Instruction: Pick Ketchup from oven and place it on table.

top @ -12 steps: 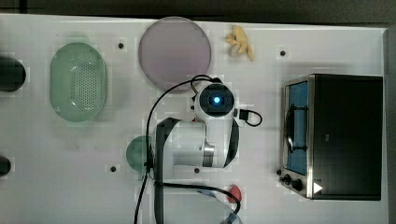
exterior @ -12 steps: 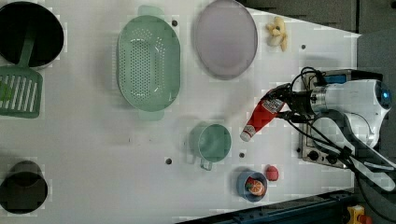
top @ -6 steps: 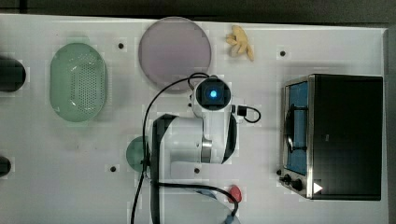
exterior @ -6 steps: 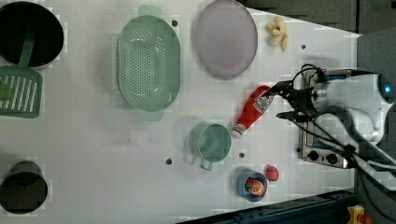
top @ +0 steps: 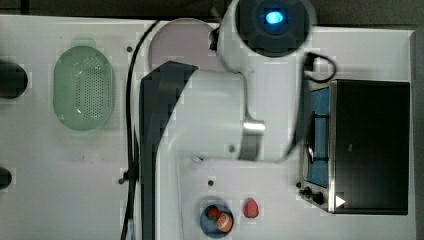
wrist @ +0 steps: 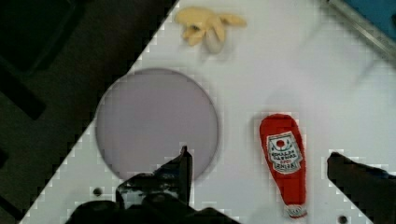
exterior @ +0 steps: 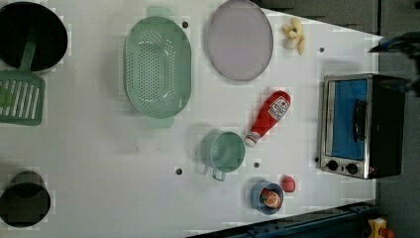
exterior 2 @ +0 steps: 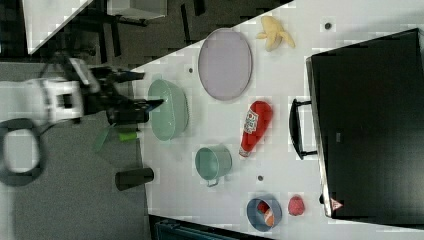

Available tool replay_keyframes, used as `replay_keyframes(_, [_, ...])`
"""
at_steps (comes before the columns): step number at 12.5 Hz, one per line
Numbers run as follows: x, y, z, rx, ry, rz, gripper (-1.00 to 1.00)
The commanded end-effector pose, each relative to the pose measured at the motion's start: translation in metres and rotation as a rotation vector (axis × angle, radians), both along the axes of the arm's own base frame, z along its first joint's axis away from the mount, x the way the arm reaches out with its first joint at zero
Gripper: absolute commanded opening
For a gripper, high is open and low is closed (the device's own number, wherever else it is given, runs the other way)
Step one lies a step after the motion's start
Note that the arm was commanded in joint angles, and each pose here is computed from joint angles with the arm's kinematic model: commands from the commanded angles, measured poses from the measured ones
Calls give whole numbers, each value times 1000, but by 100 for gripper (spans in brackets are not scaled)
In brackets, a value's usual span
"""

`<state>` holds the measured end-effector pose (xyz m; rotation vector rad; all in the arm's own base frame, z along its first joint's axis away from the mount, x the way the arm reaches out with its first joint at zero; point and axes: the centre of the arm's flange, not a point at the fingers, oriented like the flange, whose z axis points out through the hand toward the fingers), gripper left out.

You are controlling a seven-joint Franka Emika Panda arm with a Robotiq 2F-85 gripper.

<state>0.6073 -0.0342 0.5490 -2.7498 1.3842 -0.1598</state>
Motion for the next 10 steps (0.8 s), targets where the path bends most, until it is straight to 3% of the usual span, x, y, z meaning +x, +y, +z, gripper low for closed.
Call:
replay_keyframes(1, [-9,3,32,2,51,-24,100])
replay_keyframes(10, [-9,1,28,2,74,-27,100])
